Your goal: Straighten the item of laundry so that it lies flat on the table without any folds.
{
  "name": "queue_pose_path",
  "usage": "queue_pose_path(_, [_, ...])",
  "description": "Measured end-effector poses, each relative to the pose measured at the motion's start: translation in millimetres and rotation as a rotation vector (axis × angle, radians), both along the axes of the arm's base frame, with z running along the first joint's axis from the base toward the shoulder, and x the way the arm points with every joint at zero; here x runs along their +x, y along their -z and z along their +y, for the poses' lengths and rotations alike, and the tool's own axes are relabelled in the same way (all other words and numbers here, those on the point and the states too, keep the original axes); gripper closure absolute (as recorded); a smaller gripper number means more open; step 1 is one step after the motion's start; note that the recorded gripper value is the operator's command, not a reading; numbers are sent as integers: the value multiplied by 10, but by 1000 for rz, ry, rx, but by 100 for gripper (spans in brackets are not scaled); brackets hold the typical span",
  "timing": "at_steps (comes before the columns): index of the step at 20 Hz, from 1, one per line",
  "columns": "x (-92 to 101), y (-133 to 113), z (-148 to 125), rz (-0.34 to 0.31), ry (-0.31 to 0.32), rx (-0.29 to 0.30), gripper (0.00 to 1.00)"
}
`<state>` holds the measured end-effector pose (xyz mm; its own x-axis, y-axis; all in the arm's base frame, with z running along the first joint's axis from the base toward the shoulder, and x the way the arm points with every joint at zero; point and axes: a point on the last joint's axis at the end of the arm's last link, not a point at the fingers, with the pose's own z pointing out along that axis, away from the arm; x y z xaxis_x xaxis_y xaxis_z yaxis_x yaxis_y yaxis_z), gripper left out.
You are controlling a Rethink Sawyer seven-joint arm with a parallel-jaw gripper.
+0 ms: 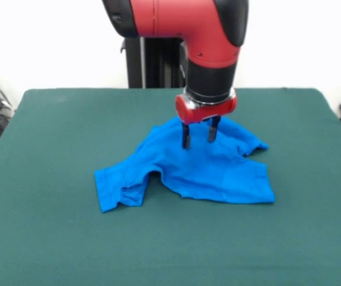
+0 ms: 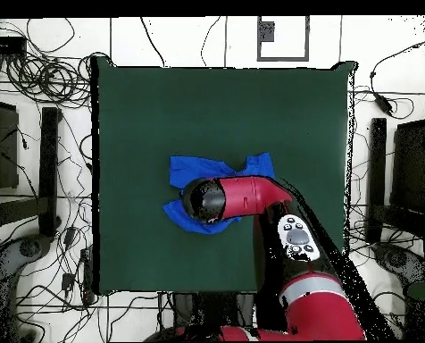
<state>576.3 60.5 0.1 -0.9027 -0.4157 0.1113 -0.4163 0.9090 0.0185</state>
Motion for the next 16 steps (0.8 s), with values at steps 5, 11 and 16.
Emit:
queue_pose_path(5, [86,-24,5,34,23,0,0])
queue_pose_path(11, [307,-172,18,90,56,-5,0])
queue_pose_path(16, [519,-309,103,105,68,-5,0])
